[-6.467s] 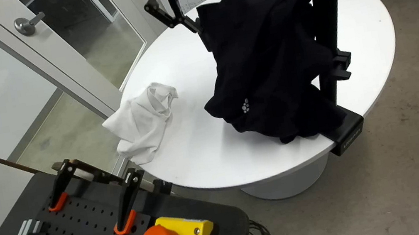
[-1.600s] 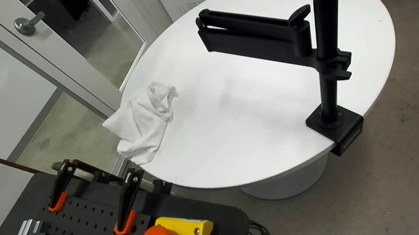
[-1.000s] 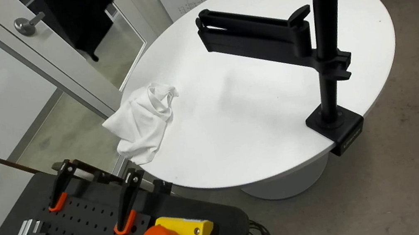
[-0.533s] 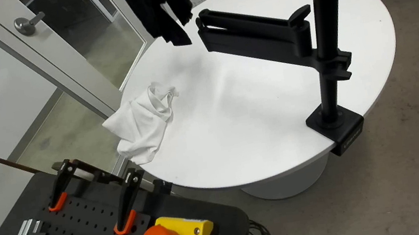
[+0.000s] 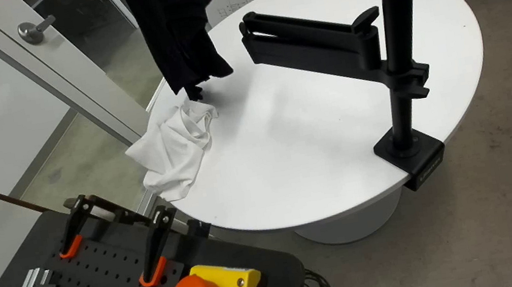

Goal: Pick up the black cloth from the tripod and put it on the table.

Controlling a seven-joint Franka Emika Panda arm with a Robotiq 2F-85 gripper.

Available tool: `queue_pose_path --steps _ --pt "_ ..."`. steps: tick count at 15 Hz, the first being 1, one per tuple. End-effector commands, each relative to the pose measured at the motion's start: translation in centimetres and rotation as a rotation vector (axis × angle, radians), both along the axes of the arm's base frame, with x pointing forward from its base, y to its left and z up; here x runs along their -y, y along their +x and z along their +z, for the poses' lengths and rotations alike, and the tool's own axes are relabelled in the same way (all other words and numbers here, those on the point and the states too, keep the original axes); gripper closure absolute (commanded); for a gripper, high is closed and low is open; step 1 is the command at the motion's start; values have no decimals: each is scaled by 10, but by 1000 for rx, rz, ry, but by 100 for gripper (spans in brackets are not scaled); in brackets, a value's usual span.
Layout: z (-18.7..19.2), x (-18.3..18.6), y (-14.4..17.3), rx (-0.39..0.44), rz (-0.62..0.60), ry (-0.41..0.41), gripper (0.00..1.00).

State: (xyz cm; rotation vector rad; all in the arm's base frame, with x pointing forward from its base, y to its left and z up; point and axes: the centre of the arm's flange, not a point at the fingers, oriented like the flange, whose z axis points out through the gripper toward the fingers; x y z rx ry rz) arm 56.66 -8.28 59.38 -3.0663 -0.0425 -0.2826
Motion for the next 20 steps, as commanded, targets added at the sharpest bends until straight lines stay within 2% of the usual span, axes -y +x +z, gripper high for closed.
queue_pose_path --steps 1,7,11,15,20 --pt "-32 27 -19 -57 4 -28 99" --pt "-103 35 -49 -229 81 -108 99" --pt "-152 30 -60 -327 126 -105 99" --pt "-186 18 -63 -342 138 -69 99" --pt "-217 -16 -68 -368 187 -65 99"
